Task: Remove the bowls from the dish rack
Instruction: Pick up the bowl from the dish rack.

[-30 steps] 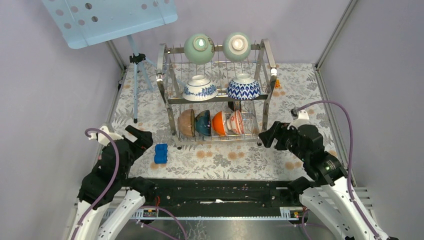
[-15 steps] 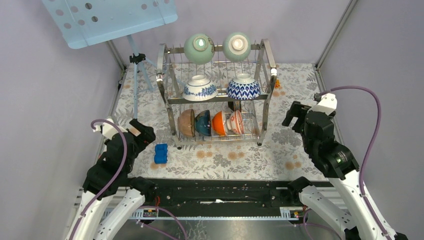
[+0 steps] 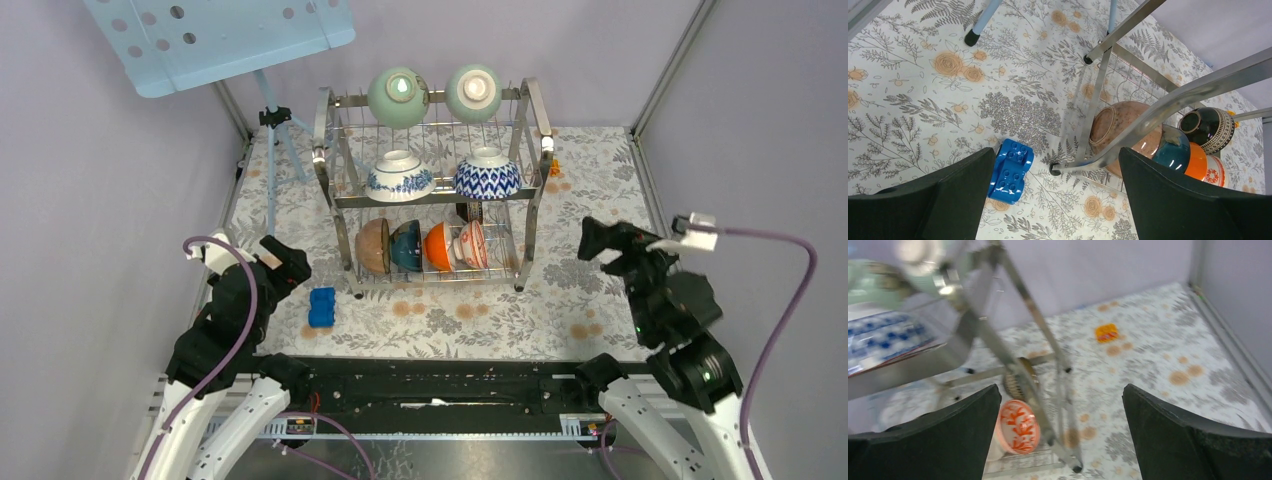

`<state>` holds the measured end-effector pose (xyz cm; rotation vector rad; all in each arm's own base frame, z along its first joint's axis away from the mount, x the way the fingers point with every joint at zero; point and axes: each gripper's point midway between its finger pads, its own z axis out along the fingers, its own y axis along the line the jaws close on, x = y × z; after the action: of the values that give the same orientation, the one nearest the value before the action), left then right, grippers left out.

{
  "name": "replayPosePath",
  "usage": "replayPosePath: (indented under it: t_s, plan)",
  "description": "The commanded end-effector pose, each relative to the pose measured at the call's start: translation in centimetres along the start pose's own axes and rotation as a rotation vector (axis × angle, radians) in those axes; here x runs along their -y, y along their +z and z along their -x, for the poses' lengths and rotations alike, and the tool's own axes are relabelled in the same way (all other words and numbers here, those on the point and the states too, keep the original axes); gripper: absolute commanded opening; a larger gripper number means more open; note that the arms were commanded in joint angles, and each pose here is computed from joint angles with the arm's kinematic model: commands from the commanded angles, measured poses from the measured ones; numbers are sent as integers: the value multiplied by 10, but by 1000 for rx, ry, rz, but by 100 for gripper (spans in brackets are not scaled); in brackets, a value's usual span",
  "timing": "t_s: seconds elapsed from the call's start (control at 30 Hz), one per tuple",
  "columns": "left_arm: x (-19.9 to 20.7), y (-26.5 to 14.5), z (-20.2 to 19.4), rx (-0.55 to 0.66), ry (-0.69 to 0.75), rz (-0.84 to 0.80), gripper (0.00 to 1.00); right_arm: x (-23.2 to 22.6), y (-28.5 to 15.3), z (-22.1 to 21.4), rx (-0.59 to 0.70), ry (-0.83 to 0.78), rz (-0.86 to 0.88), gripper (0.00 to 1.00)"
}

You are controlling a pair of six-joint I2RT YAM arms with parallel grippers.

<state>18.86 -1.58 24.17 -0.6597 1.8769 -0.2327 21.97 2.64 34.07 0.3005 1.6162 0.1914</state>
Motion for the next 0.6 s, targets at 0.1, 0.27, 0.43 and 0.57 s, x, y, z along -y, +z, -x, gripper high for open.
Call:
replayPosePath:
  t_s: [0.1, 0.27, 0.43, 0.57]
  plan:
    - [12, 2, 6, 39, 13, -75, 99, -67, -33, -28, -110, -123, 483, 100]
    - [17, 7, -8, -6, 3, -102, 99, -48, -29, -65, -207, -148, 414, 99]
    - [15, 12, -12, -10, -3, -89, 99, -39, -24, -96, -293, -96, 356, 96]
    - [16, 15, -16, -18, -5, -86, 99, -40, -19, -117, -366, -43, 330, 93]
